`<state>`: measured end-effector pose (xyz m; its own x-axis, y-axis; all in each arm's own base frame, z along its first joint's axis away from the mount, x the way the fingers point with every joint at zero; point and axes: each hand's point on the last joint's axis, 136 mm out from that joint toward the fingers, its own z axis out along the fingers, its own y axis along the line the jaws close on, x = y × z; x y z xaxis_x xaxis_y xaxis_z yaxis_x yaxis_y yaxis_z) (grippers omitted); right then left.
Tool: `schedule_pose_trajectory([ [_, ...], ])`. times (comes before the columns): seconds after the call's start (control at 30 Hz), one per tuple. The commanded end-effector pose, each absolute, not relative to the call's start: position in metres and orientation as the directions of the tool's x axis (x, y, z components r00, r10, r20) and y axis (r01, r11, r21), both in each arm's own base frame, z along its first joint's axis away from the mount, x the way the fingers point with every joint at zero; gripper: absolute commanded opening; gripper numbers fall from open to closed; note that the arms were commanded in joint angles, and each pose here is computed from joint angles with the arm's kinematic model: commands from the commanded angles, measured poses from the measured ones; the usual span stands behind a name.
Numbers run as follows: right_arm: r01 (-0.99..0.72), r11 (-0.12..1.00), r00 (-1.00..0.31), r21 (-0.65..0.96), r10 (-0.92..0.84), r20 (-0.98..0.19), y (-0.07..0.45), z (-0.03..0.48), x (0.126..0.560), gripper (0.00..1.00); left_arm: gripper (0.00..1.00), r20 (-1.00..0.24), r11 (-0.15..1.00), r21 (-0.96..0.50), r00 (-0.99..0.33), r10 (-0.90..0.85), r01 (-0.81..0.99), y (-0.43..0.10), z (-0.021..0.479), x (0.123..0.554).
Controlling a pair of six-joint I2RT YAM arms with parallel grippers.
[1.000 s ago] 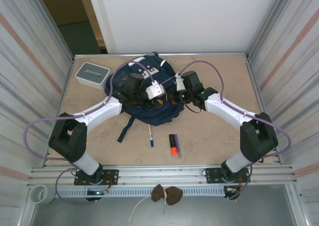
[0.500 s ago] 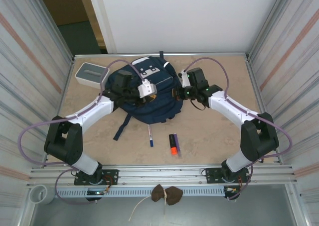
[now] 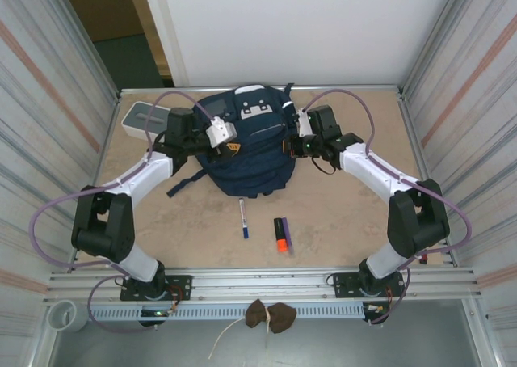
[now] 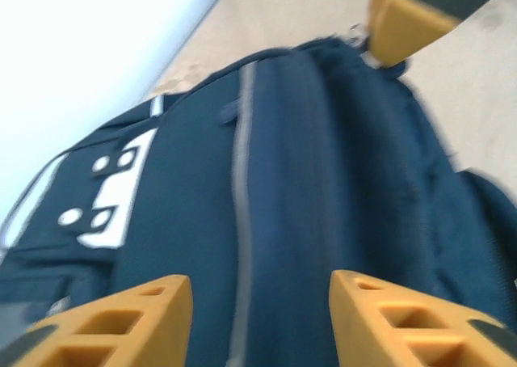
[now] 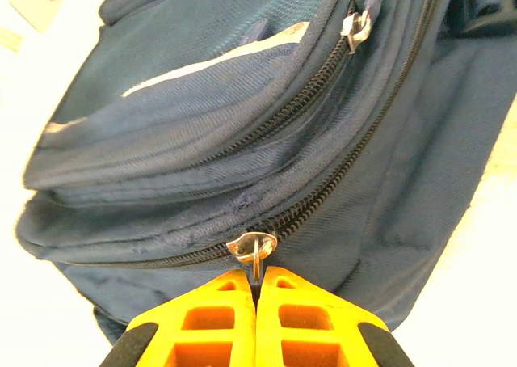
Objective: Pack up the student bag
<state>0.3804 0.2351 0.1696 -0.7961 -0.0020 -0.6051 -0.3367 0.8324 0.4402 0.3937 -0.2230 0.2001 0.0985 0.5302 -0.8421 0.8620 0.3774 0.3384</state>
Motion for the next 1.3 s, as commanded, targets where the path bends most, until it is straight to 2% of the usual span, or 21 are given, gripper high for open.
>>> schedule_pose_trajectory([
  [0.0, -0.397, 0.784, -0.765, 0.477, 0.005, -0.644, 0.26, 0.192, 0.377, 0.0, 0.64, -0.806, 0.464, 0.422, 0.087, 0.586, 0.779, -0.211, 0.222, 0.392],
  [0.1, -0.424, 0.764, -0.754, 0.486, -0.001, -0.656, 0.27, 0.2, 0.373, 0.0, 0.74, -0.78, 0.407, 0.444, 0.121, 0.614, 0.798, -0.232, 0.224, 0.37],
  [0.17, -0.437, 0.756, -0.748, 0.487, -0.006, -0.663, 0.274, 0.205, 0.371, 0.0, 0.76, -0.766, 0.371, 0.447, 0.135, 0.628, 0.814, -0.247, 0.221, 0.363],
  [0.4, -0.463, 0.729, -0.74, 0.503, -0.006, -0.673, 0.282, 0.217, 0.367, 0.0, 0.73, -0.709, 0.27, 0.435, 0.142, 0.691, 0.859, -0.29, 0.192, 0.371],
  [0.47, -0.469, 0.723, -0.738, 0.507, -0.005, -0.674, 0.283, 0.218, 0.365, 0.0, 0.68, -0.706, 0.258, 0.43, 0.144, 0.693, 0.865, -0.295, 0.187, 0.376],
  [0.57, -0.467, 0.727, -0.737, 0.504, -0.004, -0.676, 0.28, 0.217, 0.365, 0.0, 0.52, -0.69, 0.236, 0.434, 0.152, 0.708, 0.869, -0.299, 0.182, 0.385],
  [0.63, -0.459, 0.734, -0.737, 0.502, 0.002, -0.676, 0.275, 0.216, 0.366, 0.0, 0.39, -0.693, 0.216, 0.425, 0.162, 0.703, 0.879, -0.3, 0.183, 0.386],
  [0.7, -0.442, 0.756, -0.737, 0.483, 0.002, -0.676, 0.266, 0.211, 0.37, 0.0, 0.2, -0.712, 0.202, 0.415, 0.179, 0.679, 0.887, -0.297, 0.19, 0.385],
  [0.8, -0.382, 0.828, -0.744, 0.41, -0.012, -0.668, 0.242, 0.192, 0.382, 0.0, 0.03, -0.754, 0.191, 0.426, 0.23, 0.615, 0.885, -0.291, 0.209, 0.38],
  [1.0, -0.269, 0.912, -0.76, 0.31, -0.004, -0.65, 0.195, 0.164, 0.412, 0.0, 0.0, -0.823, 0.185, 0.462, 0.342, 0.453, 0.867, -0.267, 0.245, 0.363],
  [1.13, -0.265, 0.908, -0.763, 0.326, 0.009, -0.646, 0.194, 0.164, 0.427, 0.0, 0.01, -0.864, 0.261, 0.427, 0.305, 0.4, 0.866, -0.238, 0.252, 0.368],
  [1.27, -0.317, 0.866, -0.759, 0.387, 0.012, -0.65, 0.218, 0.172, 0.427, 0.0, 0.08, -0.86, 0.325, 0.412, 0.244, 0.449, 0.851, -0.225, 0.235, 0.383],
])
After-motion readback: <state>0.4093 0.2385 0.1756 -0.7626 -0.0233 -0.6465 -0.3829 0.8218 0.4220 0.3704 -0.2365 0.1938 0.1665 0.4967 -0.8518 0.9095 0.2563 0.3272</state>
